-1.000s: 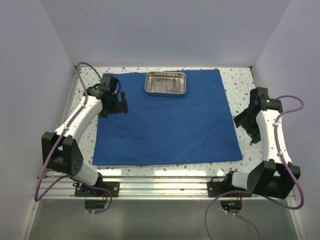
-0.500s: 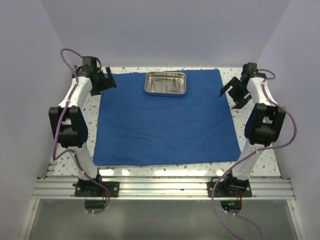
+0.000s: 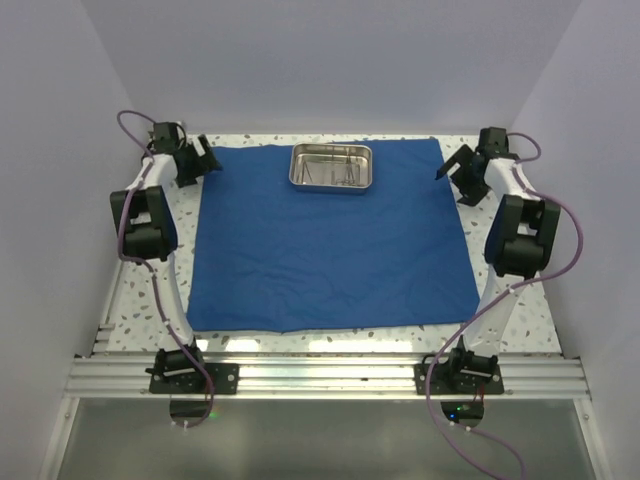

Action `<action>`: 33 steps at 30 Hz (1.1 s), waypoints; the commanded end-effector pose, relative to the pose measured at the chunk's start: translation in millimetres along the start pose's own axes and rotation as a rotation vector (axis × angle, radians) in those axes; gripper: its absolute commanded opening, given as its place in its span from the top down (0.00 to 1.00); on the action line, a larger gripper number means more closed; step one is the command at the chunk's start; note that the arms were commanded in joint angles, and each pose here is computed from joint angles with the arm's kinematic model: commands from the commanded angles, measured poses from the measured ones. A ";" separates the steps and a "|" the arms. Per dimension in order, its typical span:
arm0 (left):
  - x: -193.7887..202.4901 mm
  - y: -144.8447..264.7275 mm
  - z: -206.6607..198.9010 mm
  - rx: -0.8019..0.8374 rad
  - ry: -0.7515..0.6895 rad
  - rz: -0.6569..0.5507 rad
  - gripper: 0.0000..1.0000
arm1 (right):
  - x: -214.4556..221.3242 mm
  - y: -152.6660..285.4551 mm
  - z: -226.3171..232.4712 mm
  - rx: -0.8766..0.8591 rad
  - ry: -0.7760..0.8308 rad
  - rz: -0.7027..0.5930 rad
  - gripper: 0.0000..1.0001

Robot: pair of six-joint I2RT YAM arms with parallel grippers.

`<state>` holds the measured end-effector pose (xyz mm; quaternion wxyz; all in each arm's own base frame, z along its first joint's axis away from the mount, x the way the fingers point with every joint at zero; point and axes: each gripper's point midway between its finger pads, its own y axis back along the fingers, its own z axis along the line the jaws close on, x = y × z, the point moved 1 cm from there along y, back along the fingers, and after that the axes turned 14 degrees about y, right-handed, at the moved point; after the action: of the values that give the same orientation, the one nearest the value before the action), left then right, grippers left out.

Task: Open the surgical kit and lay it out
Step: Smooth out the surgical kit at the center of the board.

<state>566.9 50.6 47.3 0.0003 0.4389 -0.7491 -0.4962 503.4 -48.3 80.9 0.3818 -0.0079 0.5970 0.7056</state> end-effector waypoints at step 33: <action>-45.9 -69.0 -9.8 0.087 0.023 -0.121 1.00 | -21.6 -58.1 -72.7 0.270 0.019 -0.074 1.00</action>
<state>647.3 55.3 32.6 -0.0570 0.4803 -0.7574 -0.4386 532.7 -83.2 32.9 0.3938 -0.0226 0.6547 0.6449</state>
